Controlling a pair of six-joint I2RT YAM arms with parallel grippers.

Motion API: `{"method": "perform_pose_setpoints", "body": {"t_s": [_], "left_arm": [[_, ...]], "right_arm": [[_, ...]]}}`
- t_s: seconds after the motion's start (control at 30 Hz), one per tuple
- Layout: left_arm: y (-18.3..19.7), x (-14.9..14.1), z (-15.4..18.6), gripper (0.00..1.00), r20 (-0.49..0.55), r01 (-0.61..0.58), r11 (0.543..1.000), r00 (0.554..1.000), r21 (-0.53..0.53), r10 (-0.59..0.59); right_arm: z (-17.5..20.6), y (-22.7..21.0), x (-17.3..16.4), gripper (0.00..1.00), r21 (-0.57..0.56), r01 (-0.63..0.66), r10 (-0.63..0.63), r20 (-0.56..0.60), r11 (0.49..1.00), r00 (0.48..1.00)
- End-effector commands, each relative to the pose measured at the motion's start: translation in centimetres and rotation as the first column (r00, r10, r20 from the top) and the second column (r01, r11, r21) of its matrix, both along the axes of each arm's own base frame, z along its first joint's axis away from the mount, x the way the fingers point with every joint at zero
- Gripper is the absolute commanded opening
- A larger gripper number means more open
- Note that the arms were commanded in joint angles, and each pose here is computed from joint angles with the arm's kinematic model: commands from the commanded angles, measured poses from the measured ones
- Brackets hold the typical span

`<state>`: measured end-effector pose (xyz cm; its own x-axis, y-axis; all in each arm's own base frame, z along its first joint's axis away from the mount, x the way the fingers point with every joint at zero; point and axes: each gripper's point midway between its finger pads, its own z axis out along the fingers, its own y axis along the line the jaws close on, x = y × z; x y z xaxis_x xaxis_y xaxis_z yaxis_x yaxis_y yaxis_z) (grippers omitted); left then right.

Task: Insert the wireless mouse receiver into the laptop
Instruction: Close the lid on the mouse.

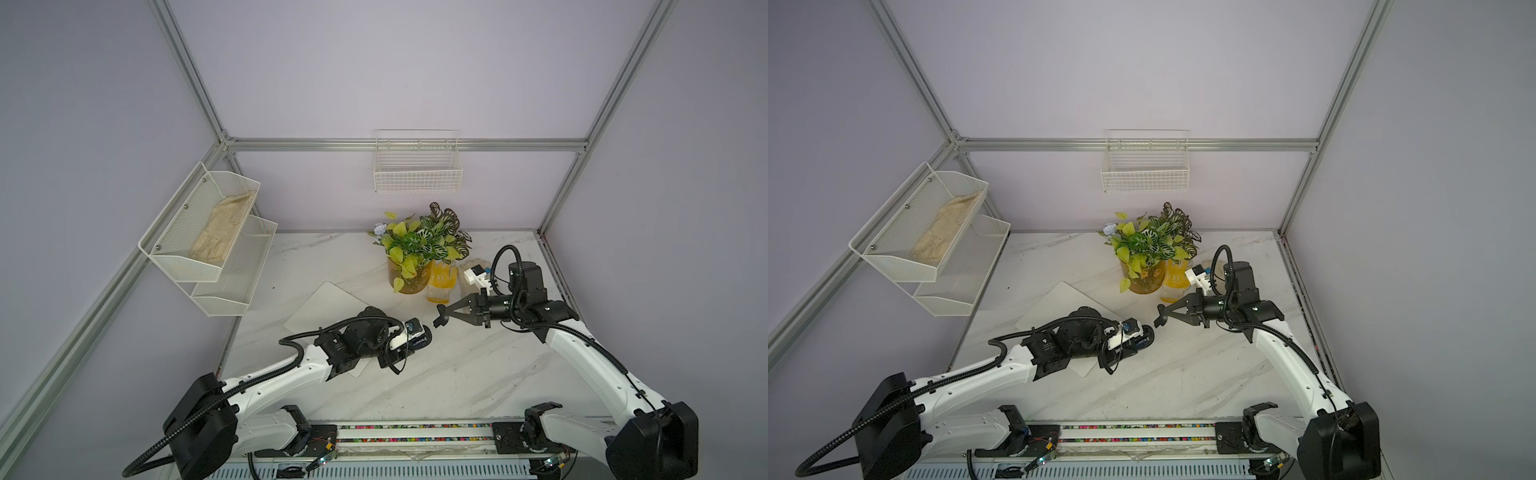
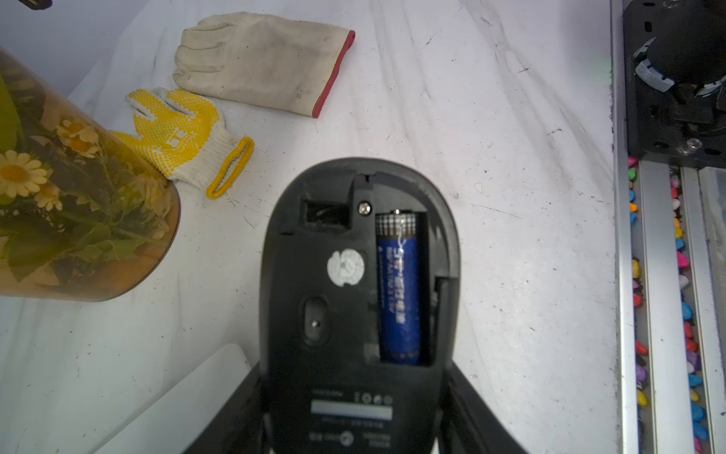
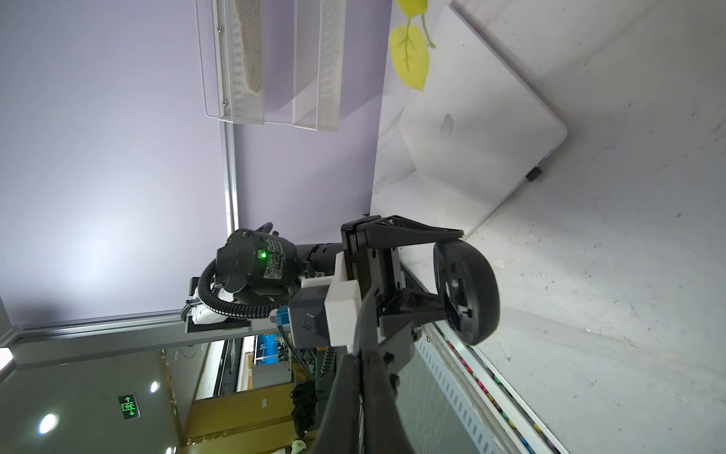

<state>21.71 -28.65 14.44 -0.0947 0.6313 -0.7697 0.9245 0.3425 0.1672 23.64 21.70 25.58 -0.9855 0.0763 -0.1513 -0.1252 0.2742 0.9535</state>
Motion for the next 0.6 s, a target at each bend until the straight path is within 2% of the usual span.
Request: {"method": "perform_pose_setpoints", "body": {"t_s": [0.0, 0.27, 0.57], "left_arm": [[-1.3, 0.4, 2.0, 0.36, 0.021, 0.023, 0.997, 1.0, -0.079, -0.021], [-1.9, 0.5, 3.0, 0.36, 0.011, 0.025, 0.993, 1.0, -0.114, -0.024], [-1.8, 0.6, 3.6, 0.36, 0.015, 0.015, 0.992, 1.0, -0.128, -0.013]], "right_arm": [[0.3, 0.8, -0.5, 0.0, 0.053, -0.05, 0.05, 0.006, 0.997, 0.999], [-2.1, 2.6, -0.9, 0.0, 0.028, -0.084, 0.085, -0.033, 0.996, 0.996], [-4.2, 2.7, -0.8, 0.0, -0.011, -0.069, 0.068, -0.062, 0.998, 0.996]]}}
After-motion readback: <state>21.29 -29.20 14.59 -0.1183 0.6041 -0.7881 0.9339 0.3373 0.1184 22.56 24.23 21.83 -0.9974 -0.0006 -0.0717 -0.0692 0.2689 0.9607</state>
